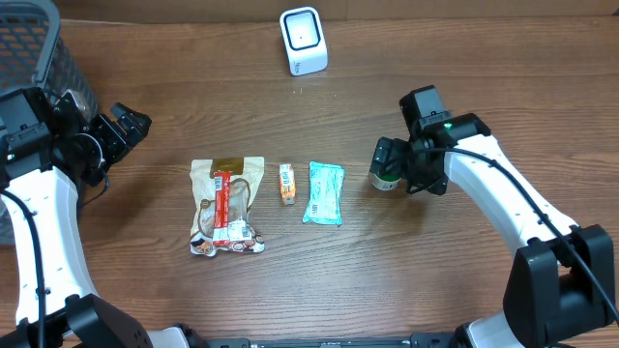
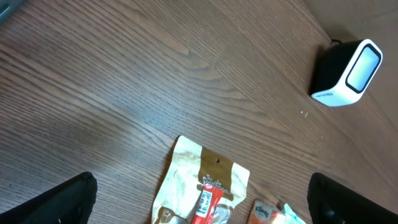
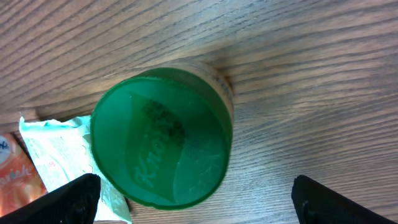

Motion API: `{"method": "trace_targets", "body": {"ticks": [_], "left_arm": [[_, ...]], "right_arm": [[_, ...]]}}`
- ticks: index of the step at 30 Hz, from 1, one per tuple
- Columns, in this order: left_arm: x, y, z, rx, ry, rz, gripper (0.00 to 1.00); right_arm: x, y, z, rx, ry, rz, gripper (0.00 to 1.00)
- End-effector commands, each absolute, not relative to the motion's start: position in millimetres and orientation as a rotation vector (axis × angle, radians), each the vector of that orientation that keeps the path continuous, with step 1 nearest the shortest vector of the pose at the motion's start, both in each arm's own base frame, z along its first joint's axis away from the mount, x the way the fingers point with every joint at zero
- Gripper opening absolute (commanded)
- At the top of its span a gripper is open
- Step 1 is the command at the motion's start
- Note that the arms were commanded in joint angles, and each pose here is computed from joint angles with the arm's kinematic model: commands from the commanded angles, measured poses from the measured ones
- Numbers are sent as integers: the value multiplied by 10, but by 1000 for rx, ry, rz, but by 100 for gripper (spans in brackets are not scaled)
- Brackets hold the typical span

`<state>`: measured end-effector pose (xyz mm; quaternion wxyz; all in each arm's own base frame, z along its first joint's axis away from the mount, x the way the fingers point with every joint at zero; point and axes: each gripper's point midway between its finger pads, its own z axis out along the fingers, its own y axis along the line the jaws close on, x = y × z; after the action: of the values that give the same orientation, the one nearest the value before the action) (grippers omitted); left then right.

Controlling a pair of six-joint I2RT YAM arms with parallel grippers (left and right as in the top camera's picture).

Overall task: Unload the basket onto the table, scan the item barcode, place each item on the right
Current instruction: 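Lower the right gripper around the green-lidded jar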

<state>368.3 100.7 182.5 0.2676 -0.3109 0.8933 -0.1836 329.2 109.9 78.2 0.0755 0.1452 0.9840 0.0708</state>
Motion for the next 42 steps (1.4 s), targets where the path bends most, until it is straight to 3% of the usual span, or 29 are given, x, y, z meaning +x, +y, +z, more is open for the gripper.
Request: {"method": "trace_targets", "body": {"ticks": [1,23,42], "left_arm": [[3681,1023,1912,-834,2388,-481,99],[3681,1023,1912,-834,2388,-481,100],[3681,1023,1912,-834,2388,-481,100]], "right_arm": [[3296,1026,743,408,2937,101,100],[3410,1049,714,361,2900,99,100],[3621,1133,792,57,2849,110,100]]}}
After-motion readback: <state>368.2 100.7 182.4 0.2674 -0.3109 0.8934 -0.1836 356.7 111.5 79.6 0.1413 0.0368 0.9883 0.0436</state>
